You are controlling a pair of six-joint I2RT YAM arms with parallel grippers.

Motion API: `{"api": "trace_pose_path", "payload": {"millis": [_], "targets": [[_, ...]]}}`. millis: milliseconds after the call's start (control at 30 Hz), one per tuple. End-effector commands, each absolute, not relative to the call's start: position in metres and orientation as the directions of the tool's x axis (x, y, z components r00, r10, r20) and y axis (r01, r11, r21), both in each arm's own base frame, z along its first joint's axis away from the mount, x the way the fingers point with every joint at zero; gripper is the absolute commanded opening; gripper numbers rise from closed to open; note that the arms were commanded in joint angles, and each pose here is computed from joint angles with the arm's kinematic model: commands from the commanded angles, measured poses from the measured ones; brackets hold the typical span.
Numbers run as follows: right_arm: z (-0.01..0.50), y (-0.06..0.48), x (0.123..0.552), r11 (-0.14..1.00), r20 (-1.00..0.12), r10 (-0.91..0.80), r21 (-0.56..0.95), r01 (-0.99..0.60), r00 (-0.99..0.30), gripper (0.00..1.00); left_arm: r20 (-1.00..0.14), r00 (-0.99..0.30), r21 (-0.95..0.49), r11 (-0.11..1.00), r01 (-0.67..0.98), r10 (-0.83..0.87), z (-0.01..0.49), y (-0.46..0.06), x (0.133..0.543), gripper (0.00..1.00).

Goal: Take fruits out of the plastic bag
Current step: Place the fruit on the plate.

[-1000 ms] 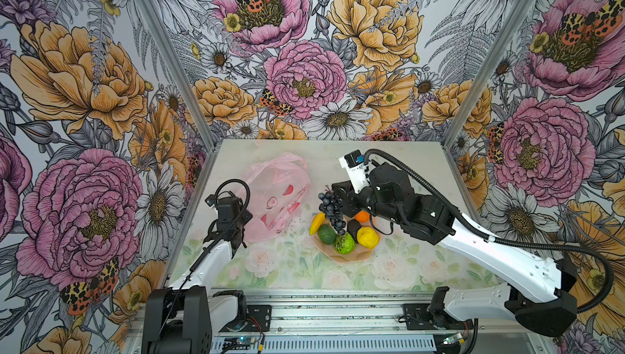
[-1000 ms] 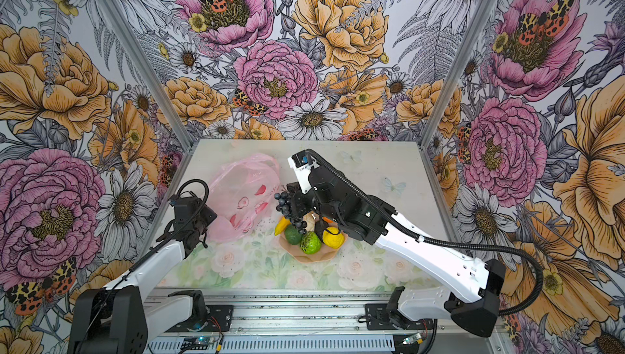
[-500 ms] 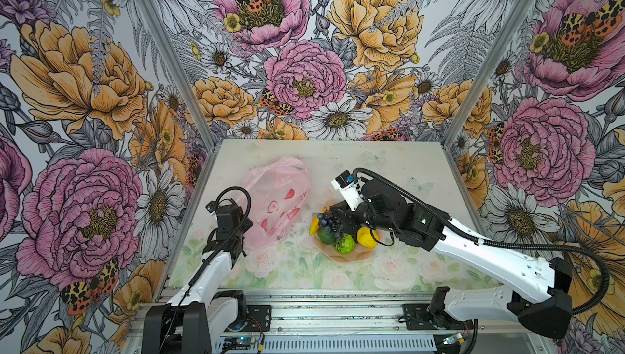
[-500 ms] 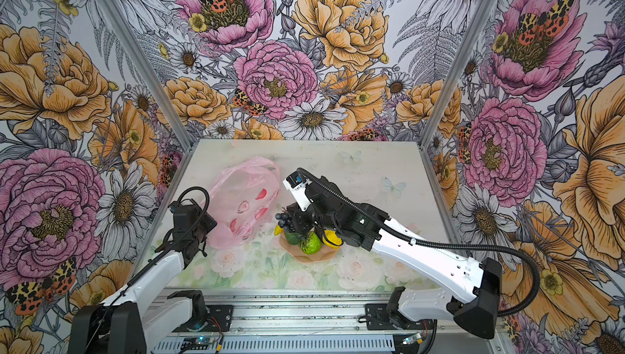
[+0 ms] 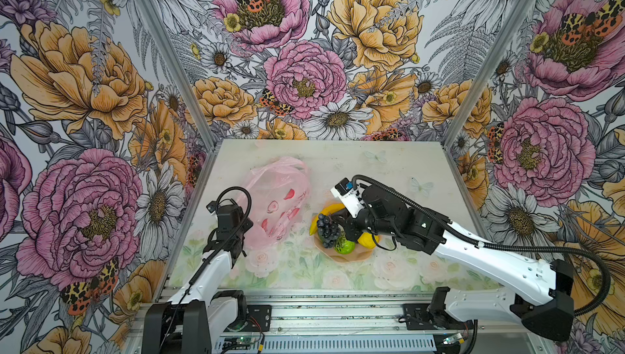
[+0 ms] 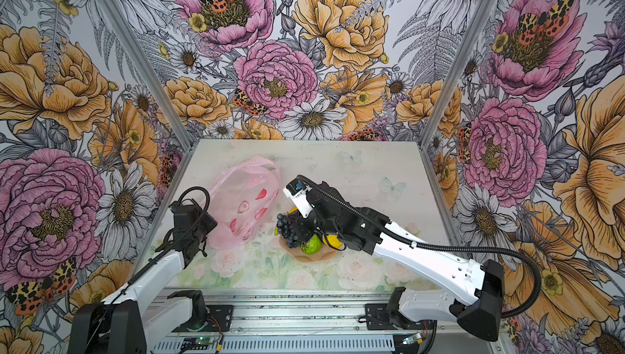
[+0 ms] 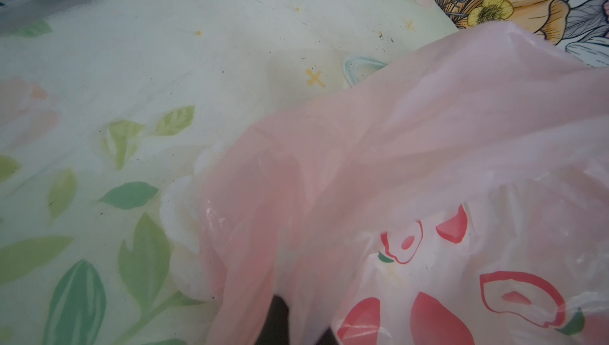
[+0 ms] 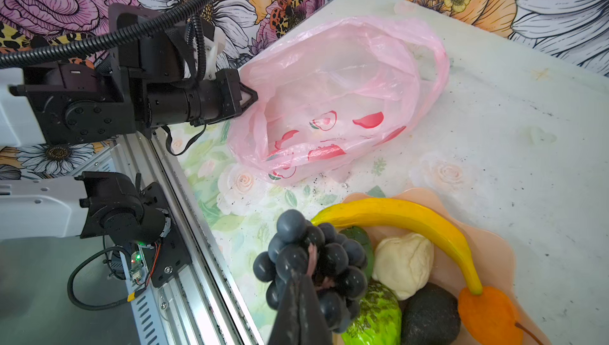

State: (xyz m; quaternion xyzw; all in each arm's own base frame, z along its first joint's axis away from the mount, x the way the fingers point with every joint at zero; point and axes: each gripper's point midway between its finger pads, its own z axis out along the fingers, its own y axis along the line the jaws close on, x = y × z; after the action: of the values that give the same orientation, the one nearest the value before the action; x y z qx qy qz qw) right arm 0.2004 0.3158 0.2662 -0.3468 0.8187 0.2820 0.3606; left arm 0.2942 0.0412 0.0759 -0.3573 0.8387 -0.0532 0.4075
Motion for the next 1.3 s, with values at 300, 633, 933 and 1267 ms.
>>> {"api": "trace_pose_path", "payload": {"millis": [300, 633, 933, 1267], "targets": [[0.259, 0.307, 0.212, 0.664, -0.797, -0.339, 0.174, -0.727, -0.501, 0.0, -0.644, -0.42, -0.388, 0.746, -0.542, -0.64, 0.075, 0.04, 0.296, 0.0], [0.246, 0.283, 0.241, 0.778, -0.765, -0.234, 0.223, -0.587, -0.6, 0.0, -0.641, -0.427, -0.387, 0.749, -0.539, -0.638, 0.074, 0.039, 0.296, 0.0], [0.215, 0.274, 0.249, 0.814, -0.694, -0.195, 0.279, -0.509, -0.693, 0.0, -0.64, -0.428, -0.385, 0.748, -0.541, -0.638, 0.074, 0.039, 0.297, 0.0], [0.193, 0.252, 0.263, 0.863, -0.636, -0.113, 0.318, -0.392, -0.764, 0.0, -0.641, -0.429, -0.385, 0.75, -0.538, -0.637, 0.074, 0.039, 0.297, 0.0]]}}
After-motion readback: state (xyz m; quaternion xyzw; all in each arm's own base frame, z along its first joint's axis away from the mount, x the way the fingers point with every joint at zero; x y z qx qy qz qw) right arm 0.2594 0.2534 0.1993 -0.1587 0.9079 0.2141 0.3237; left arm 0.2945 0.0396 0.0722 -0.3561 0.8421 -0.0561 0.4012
